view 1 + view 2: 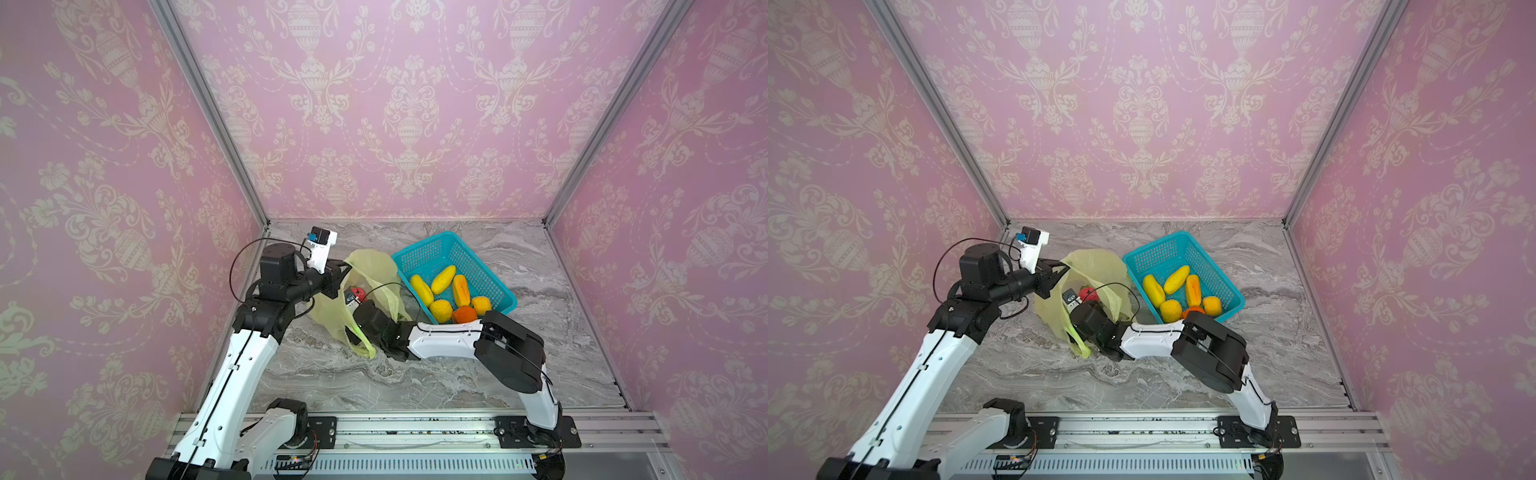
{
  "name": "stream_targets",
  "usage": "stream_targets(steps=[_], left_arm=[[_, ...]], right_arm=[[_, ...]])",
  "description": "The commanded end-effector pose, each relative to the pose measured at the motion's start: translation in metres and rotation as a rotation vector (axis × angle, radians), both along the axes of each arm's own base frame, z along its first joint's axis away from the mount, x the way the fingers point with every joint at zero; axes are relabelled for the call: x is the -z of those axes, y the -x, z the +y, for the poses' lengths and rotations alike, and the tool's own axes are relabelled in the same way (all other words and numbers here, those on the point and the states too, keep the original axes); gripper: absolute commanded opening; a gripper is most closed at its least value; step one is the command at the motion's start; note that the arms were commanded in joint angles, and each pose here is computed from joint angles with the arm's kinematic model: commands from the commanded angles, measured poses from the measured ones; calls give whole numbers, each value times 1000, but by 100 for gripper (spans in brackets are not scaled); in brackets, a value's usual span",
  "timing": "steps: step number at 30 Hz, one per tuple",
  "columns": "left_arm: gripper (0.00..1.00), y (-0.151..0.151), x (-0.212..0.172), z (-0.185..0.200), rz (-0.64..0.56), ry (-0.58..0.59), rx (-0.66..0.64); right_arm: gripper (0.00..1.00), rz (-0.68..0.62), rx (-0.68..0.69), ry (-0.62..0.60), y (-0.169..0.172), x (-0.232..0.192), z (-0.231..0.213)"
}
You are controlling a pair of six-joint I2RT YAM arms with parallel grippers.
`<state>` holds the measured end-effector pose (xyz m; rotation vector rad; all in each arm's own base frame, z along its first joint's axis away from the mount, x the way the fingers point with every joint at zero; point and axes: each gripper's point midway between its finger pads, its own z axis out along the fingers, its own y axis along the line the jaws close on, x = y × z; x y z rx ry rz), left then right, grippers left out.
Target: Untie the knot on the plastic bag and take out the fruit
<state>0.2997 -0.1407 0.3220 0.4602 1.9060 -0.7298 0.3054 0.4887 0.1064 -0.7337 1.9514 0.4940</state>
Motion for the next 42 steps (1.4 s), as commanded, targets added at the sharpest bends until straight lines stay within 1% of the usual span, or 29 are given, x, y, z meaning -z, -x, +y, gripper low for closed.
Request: stream_targets(steps=[1, 5, 8, 11, 14, 15, 16, 23, 25, 26, 28, 31, 33, 37, 40, 42], left_arm=[[5, 16, -15, -15, -40, 63, 102], [5, 25, -21, -22, -60, 86, 157], [5, 26, -22, -23, -68, 88, 159], [5, 27, -22, -24, -66, 90, 167], [5, 29, -24, -25, -72, 97, 182], [5, 30, -24, -26, -74, 98, 186], [5, 30, -24, -26, -75, 98, 188], [5, 34, -25, -29, -80, 105, 211], [6, 35, -26, -31, -82, 111, 224], [5, 36, -27, -32, -83, 115, 232], [6, 39, -29, -35, -88, 129, 258], [7, 46, -31, -42, -89, 157, 317], [7, 50, -31, -46, -86, 165, 348], [7, 53, -30, -52, -73, 176, 390], [7, 54, -28, -54, -57, 185, 408], [8, 54, -27, -56, -46, 189, 417]], right_arm=[[79, 40, 47, -80, -10, 3, 7], [78, 44, 92, -140, -17, 6, -5], [75, 59, 191, -156, -33, 9, -31], [77, 15, 274, -117, -40, 6, -54], [79, -26, 323, -105, -46, -4, -65], [80, -23, 341, -70, -43, 9, -76], [80, -31, 361, -59, -45, 10, -80], [79, -44, 453, 14, -55, 19, -101], [81, -60, 464, 45, -57, 21, -105], [83, -77, 469, 25, -63, 10, -100], [87, -86, 450, 31, -67, 12, -96], [93, -103, 361, 22, -69, 16, -78], [93, -90, 310, 16, -68, 24, -66], [88, -61, 215, -19, -65, 34, -43], [81, -62, 164, -55, -61, 34, -34], [78, -76, 113, -91, -55, 30, -30]])
